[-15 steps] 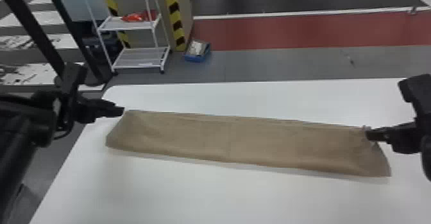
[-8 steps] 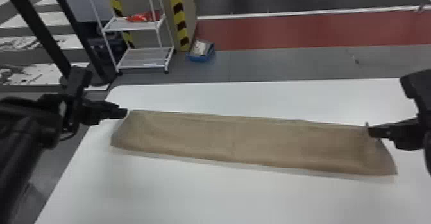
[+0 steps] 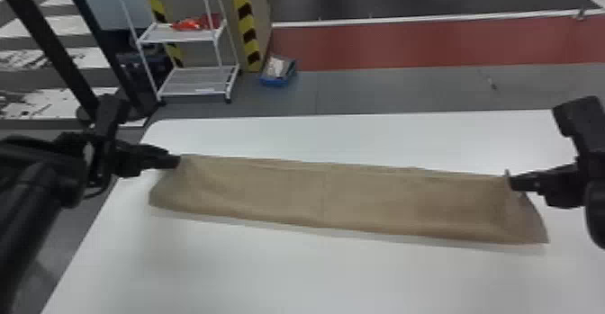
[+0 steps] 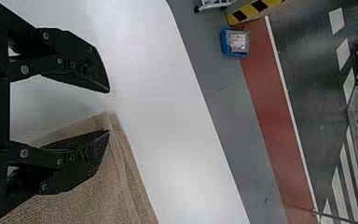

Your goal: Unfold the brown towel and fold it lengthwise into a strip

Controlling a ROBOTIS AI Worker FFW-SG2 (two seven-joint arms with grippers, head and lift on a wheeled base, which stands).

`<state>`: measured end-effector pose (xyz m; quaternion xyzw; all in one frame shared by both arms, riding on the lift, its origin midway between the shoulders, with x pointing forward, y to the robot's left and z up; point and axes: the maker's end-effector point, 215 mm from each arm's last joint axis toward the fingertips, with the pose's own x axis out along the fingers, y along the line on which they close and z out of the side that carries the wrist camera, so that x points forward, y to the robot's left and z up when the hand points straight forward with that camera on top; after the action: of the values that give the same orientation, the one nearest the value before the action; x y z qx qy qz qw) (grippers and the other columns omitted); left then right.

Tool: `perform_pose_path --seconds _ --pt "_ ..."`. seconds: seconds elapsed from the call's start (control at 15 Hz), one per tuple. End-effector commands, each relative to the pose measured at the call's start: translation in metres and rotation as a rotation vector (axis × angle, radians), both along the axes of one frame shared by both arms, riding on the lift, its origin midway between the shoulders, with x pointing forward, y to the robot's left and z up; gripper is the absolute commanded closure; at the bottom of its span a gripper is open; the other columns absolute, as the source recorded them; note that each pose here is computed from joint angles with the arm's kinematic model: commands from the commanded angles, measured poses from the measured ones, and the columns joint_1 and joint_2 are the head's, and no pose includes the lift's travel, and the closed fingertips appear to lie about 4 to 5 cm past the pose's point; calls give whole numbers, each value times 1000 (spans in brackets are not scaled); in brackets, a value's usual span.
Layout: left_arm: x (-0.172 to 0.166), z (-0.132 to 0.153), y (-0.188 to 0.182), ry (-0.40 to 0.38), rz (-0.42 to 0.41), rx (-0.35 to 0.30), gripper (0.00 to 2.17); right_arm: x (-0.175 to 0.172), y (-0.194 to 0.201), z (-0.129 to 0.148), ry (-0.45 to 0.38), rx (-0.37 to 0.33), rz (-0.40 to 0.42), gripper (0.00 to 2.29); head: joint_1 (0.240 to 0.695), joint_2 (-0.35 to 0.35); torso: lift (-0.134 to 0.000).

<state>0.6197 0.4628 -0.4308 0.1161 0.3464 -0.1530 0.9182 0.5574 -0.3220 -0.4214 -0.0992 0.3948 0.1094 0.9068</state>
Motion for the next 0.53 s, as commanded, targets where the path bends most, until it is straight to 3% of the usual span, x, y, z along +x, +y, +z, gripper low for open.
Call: perform_pose_path --seconds 0.0,0.47 --pt "-1 -3 3 4 9 6 687 1 1 0 0 2 1 1325 695 129 -125" --pt "1 -1 4 -14 6 1 694 2 1 0 2 0 3 1325 695 137 -125"
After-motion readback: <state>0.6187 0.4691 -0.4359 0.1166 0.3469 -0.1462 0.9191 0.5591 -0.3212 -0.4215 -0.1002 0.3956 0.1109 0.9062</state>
